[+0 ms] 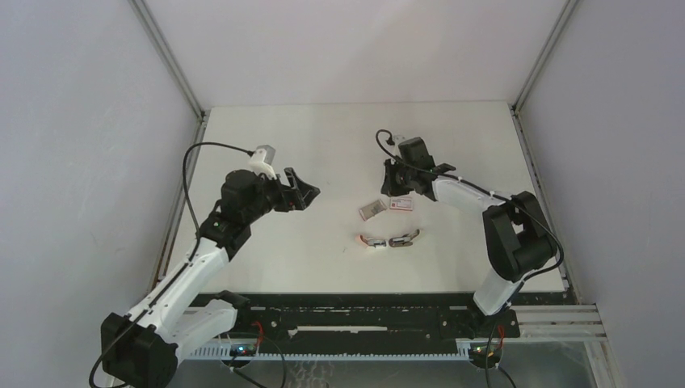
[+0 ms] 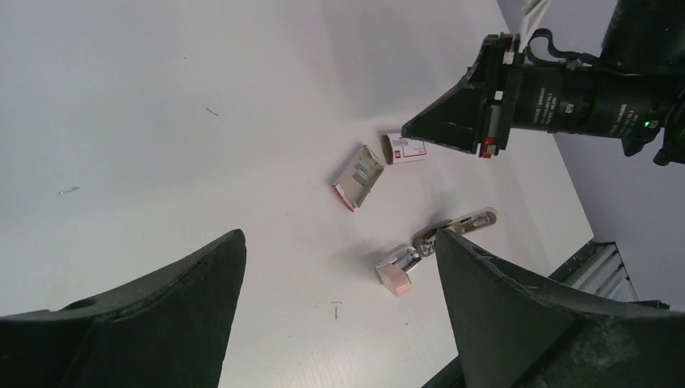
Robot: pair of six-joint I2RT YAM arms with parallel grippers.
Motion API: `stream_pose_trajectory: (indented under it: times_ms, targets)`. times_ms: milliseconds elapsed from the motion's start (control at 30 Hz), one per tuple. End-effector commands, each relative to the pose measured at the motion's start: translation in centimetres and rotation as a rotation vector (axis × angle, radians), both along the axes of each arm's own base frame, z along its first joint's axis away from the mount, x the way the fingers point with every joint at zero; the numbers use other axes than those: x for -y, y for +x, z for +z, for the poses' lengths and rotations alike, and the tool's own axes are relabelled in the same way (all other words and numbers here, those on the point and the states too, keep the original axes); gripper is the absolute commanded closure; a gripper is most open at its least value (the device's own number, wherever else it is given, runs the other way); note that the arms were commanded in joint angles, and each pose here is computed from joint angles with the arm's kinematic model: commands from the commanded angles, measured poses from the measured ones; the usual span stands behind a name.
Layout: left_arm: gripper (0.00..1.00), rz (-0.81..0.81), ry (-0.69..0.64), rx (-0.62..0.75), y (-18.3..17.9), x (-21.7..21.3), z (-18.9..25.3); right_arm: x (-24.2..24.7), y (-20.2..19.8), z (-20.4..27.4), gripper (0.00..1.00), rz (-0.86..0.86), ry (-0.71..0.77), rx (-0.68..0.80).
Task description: Load the staples into the stapler
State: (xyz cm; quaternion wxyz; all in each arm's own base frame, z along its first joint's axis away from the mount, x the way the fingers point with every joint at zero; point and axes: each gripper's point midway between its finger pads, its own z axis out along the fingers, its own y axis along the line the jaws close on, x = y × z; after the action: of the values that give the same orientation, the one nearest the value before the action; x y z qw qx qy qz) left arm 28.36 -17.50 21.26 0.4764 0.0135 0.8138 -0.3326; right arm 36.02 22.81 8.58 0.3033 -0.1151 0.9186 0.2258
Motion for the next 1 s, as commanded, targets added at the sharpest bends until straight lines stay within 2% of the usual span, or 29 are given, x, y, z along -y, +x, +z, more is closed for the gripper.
stream_pose_trajectory:
  times_ms: [0, 67, 233, 433, 633, 967]
  targets:
    - [0.1, -0.011, -0.034, 0.029, 0.6, 1.0, 0.2, -0.9, 0.1, 0.4, 1.0, 0.005, -0.026, 0.05]
    - [0.1, -0.008, -0.037, 0.023, 0.7, 1.1, 0.1, -1.0, -0.1, -0.8, 0.98, 0.005, -0.065, 0.037]
    - [0.1, 0.0, -0.031, 0.013, 0.7, 0.9, -0.1, -1.8, -0.1, -2.8, 0.8, 0.028, -0.148, 0.026]
    - [0.09, 0.015, -0.009, -0.007, 0.6, 0.5, -0.9, -2.3, 0.2, -3.7, 0.69, 0.049, -0.22, 0.029]
    - [0.09, 0.027, -0.006, -0.013, 0.5, 0.3, -1.2, -2.4, 0.4, -4.0, 0.67, 0.057, -0.249, 0.037]
    - [0.09, 0.032, -0.001, -0.02, 0.5, 0.2, -1.5, -2.4, 0.2, -5.3, 0.71, 0.086, -0.3, 0.022]
